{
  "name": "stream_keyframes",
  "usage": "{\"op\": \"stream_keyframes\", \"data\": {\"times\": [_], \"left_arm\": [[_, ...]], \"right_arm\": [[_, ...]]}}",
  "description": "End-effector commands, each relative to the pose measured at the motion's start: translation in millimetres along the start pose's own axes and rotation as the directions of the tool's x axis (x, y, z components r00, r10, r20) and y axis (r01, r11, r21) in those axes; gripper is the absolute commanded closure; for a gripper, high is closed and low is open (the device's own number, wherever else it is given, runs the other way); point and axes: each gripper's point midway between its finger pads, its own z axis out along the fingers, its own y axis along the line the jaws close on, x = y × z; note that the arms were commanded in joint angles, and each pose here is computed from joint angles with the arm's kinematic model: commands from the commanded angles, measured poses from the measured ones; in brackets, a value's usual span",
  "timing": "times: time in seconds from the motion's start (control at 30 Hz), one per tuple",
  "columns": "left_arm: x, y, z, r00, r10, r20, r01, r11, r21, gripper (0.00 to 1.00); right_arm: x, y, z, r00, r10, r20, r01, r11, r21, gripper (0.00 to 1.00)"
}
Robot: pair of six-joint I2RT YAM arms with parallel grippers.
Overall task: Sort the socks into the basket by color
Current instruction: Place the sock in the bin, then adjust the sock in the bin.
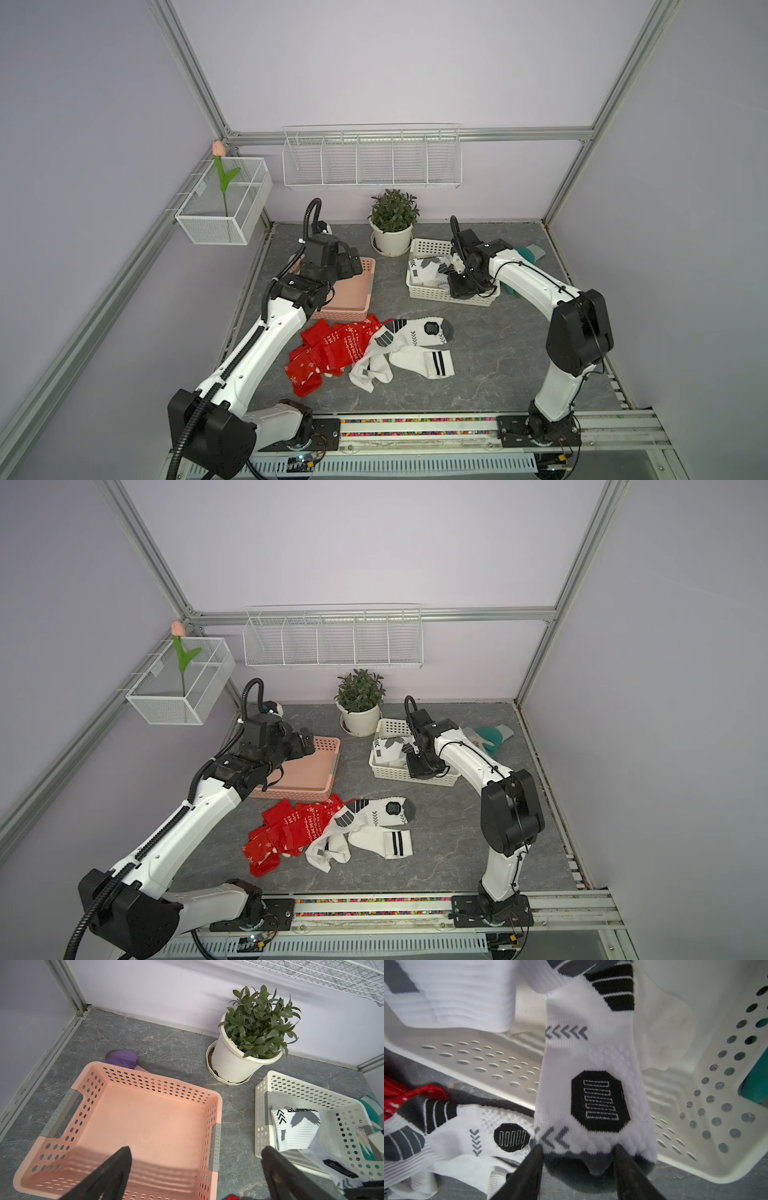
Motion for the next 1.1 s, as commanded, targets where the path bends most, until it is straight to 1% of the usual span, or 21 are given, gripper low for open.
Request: {"op": "stream_keyframes", "data": {"times": [0.0, 0.17, 0.23, 0.3, 0.33, 0.37, 0.43, 0.5, 0.53, 0.67, 0.8, 0.9, 1.07], "left_arm": [[-7.4, -1.3, -3.9, 1.000, -0.012, 0.014, 0.012, 1.000, -0.003, 0.01], [-7.2, -1.0, -3.8, 1.000, -0.013, 0.014, 0.013, 1.000, -0.004, 0.01], [-6.6, -1.3, -3.4, 1.000, -0.012, 0.012, 0.012, 1.000, -0.003, 0.01], [-6.6, -1.5, -3.6, 1.000, -0.012, 0.012, 0.012, 1.000, -0.003, 0.01], [-7.0, -1.4, -3.7, 1.000, -0.013, 0.013, 0.013, 1.000, -0.003, 0.01], [-6.9, -1.3, -3.8, 1.000, -0.013, 0.013, 0.013, 1.000, -0.003, 0.01], [-7.1, -1.3, -3.5, 1.000, -0.013, 0.013, 0.013, 1.000, -0.003, 0.01], [-6.7, -1.9, -3.1, 1.000, -0.012, 0.012, 0.013, 1.000, -0.001, 0.01], [-6.7, -2.1, -3.3, 1.000, -0.013, 0.011, 0.013, 1.000, 0.001, 0.01], [-6.0, -2.3, -2.9, 1.000, -0.015, 0.009, 0.015, 1.000, 0.002, 0.01], [-6.0, -3.3, -2.6, 1.000, -0.018, 0.008, 0.018, 1.000, 0.008, 0.01], [-6.1, -4.4, -2.6, 1.000, -0.020, 0.007, 0.019, 1.000, 0.013, 0.01], [-5.8, -4.6, -3.0, 1.000, -0.022, 0.006, 0.022, 1.000, 0.015, 0.01]], "right_arm": [[0.5, -8.1, 9.4, 1.000, 0.005, -0.013, -0.005, 1.000, 0.012, 0.52], [-0.4, -17.4, 7.8, 1.000, 0.013, -0.013, -0.012, 1.000, 0.024, 0.71], [-0.3, -19.7, 7.8, 1.000, 0.013, -0.016, -0.012, 1.000, 0.025, 0.76], [-1.1, -20.8, 7.1, 1.000, 0.014, -0.016, -0.014, 1.000, 0.024, 0.77], [-2.9, -20.0, 5.4, 1.000, 0.015, -0.011, -0.015, 1.000, 0.019, 0.75], [4.4, -19.8, 3.4, 0.999, 0.014, -0.038, -0.013, 1.000, 0.018, 0.71], [4.7, -16.5, -2.8, 1.000, 0.007, -0.019, -0.007, 1.000, 0.008, 0.59], [5.9, -15.2, -12.1, 1.000, 0.000, -0.001, 0.000, 1.000, 0.015, 0.51], [7.4, -15.7, -17.5, 1.000, -0.002, 0.006, 0.002, 1.000, 0.026, 0.49], [14.8, -22.7, -38.6, 0.999, 0.021, 0.038, -0.023, 0.997, 0.069, 0.47], [25.6, -21.5, -50.6, 0.997, 0.054, 0.058, -0.057, 0.997, 0.055, 0.46], [33.4, -17.8, -49.1, 0.996, 0.073, 0.047, -0.075, 0.997, 0.033, 0.44], [36.7, -17.7, -33.0, 0.993, 0.112, 0.034, -0.113, 0.993, 0.023, 0.33]]}}
